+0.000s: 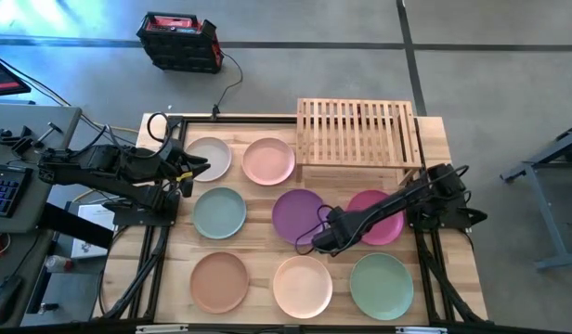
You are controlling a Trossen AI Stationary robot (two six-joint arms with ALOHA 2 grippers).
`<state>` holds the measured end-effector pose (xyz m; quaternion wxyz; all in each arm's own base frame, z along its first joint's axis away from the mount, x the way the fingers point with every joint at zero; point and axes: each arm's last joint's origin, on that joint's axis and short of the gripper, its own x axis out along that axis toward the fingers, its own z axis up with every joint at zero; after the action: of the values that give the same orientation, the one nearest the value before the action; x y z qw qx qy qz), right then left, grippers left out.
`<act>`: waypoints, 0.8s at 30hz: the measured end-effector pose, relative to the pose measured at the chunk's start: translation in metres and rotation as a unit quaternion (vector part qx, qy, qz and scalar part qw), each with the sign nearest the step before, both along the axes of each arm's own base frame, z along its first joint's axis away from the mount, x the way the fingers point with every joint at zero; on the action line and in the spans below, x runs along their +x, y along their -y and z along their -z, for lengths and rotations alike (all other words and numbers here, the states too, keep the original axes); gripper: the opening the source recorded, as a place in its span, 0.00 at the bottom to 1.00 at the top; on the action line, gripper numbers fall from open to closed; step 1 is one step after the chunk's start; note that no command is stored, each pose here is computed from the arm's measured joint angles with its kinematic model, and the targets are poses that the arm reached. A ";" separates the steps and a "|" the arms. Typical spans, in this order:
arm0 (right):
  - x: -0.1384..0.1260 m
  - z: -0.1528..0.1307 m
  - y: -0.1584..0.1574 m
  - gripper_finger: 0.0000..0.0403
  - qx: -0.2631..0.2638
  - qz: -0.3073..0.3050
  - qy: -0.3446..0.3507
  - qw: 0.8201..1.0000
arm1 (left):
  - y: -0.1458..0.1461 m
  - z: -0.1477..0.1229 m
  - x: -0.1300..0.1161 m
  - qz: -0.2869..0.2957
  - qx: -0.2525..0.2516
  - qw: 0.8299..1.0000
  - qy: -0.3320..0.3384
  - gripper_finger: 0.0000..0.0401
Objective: Place and stack plates onto a shelf
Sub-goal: Put the pink plate on the shelf
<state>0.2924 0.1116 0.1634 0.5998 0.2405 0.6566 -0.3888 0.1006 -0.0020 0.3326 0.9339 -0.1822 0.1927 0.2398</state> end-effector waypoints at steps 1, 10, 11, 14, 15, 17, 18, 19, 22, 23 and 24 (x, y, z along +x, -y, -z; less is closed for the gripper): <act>0.000 0.002 0.000 0.32 -0.002 0.000 -0.004 1.000 | 0.000 0.000 0.000 0.001 0.002 1.000 -0.001 0.22; 0.001 0.018 0.000 0.32 -0.019 -0.001 -0.041 0.999 | 0.000 0.000 0.000 0.003 0.006 1.000 -0.003 0.22; 0.000 0.019 0.000 0.32 -0.021 -0.001 -0.041 0.999 | 0.000 0.000 0.000 0.003 0.006 1.000 -0.003 0.22; -0.002 0.025 0.001 0.32 -0.016 0.002 -0.041 0.999 | 0.000 0.000 0.000 0.003 0.006 1.000 -0.003 0.22; -0.003 0.026 0.001 0.32 -0.015 0.008 -0.042 0.999 | 0.000 0.000 0.000 0.003 0.006 1.000 -0.003 0.22; -0.004 0.027 0.002 0.32 -0.012 0.017 -0.044 0.999 | 0.000 0.000 0.000 0.003 0.006 1.000 -0.003 0.22; -0.004 0.027 0.002 0.32 -0.011 0.021 -0.044 0.999 | 0.000 0.000 0.000 0.003 0.006 1.000 -0.003 0.22; -0.005 0.027 0.002 0.32 -0.011 0.023 -0.044 0.999 | 0.000 0.000 0.000 0.003 0.006 1.000 -0.003 0.22; -0.005 0.027 0.002 0.30 -0.010 0.024 -0.044 0.999 | 0.000 0.000 0.000 0.003 0.006 1.000 -0.003 0.22; -0.005 0.028 0.001 0.28 -0.008 0.025 -0.045 0.999 | 0.000 0.000 0.000 0.002 0.007 1.000 -0.003 0.22; -0.005 0.028 0.001 0.25 -0.006 0.025 -0.045 0.999 | 0.000 0.000 0.000 0.002 0.007 1.000 -0.003 0.22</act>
<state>0.2877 0.1103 0.1356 0.5610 0.2358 0.6745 -0.4181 0.1006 -0.0019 0.3326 0.9351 -0.1748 0.1940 0.2395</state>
